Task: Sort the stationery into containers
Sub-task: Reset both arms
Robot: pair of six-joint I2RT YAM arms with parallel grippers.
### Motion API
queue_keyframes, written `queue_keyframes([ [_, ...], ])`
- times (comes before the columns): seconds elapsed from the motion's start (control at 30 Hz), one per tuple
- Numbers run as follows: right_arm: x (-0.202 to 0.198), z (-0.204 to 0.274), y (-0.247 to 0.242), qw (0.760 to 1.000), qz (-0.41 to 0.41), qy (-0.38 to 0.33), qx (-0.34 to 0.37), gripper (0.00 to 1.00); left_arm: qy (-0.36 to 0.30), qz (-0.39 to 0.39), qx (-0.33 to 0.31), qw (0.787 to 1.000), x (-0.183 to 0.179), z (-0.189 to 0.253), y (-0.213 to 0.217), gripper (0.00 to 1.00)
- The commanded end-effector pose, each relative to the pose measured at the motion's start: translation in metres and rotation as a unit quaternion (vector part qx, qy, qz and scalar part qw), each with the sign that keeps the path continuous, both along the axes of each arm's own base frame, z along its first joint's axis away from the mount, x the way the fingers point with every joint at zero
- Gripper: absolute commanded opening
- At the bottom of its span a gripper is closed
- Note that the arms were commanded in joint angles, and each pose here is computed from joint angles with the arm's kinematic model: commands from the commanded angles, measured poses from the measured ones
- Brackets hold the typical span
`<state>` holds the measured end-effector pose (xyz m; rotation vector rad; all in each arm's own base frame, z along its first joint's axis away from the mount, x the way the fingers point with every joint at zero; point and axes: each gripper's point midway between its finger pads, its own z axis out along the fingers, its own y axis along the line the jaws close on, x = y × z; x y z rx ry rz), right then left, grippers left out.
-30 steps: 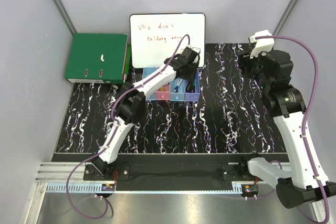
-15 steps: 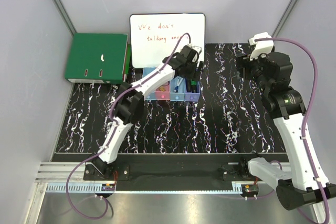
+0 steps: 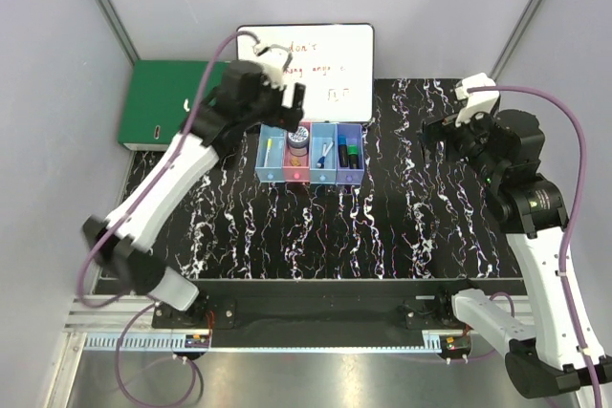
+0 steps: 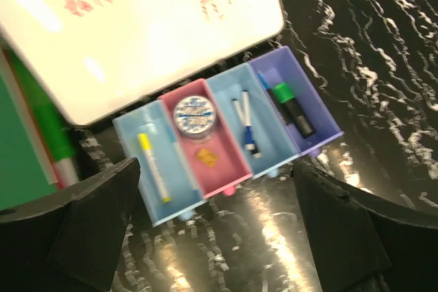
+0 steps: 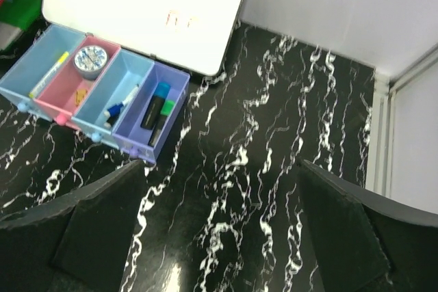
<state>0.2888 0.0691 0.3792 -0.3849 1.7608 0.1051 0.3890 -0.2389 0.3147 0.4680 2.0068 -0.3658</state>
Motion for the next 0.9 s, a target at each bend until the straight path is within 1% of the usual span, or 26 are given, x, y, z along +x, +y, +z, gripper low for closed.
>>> queue_keyframes([
  [0.0,-0.008,-0.031,-0.011,0.996,-0.034,0.083,-0.009,1.0,-0.049,0.037,0.078,0.995,-0.046,0.007,0.065,0.99],
  [0.03,-0.011,-0.037,-0.014,0.995,-0.036,0.095,-0.017,1.0,-0.05,0.049,0.089,0.994,-0.052,0.003,0.079,0.99],
  [0.07,-0.016,-0.045,-0.013,0.993,-0.027,0.108,-0.024,1.0,-0.039,0.052,0.122,0.99,-0.06,-0.018,0.094,0.99],
  [0.1,-0.025,-0.052,-0.013,0.992,-0.02,0.123,-0.028,1.0,-0.045,0.063,0.129,0.989,-0.075,-0.015,0.11,0.99],
  [0.13,-0.031,-0.055,-0.011,0.991,-0.013,0.13,-0.025,1.0,-0.033,0.048,0.161,0.985,-0.085,-0.034,0.118,0.99],
  [0.17,-0.042,-0.059,-0.002,0.99,0.015,0.137,-0.018,1.0,-0.029,0.032,0.171,0.984,-0.096,-0.041,0.122,0.99],
  [0.2,-0.049,-0.063,0.001,0.989,0.026,0.146,-0.012,1.0,-0.037,0.036,0.174,0.983,-0.109,-0.039,0.132,0.99],
  [0.23,-0.054,-0.065,0.003,0.988,0.031,0.15,-0.004,1.0,-0.028,0.03,0.19,0.981,-0.117,-0.053,0.139,0.99],
  [0.27,-0.061,-0.061,0.007,0.988,0.043,0.145,0.009,1.0,-0.031,0.025,0.191,0.981,-0.123,-0.055,0.143,0.99],
  [0.3,-0.066,-0.059,0.011,0.988,0.053,0.143,0.014,1.0,-0.05,0.026,0.183,0.982,-0.132,-0.048,0.148,0.99],
  [0.33,-0.068,-0.056,0.013,0.988,0.059,0.141,0.02,1.0,-0.05,0.02,0.186,0.981,-0.137,-0.054,0.15,0.99],
  [0.37,-0.07,-0.057,0.013,0.987,0.059,0.147,0.023,1.0,-0.064,0.014,0.174,0.983,-0.144,-0.048,0.151,0.99],
  [0.53,-0.073,-0.049,0.016,0.987,0.066,0.144,0.031,1.0,-0.061,0.019,0.153,0.986,-0.151,-0.049,0.151,0.99],
  [0.87,-0.074,-0.05,0.014,0.988,0.062,0.142,0.025,1.0,-0.049,0.013,0.156,0.986,-0.148,-0.056,0.146,0.99],
])
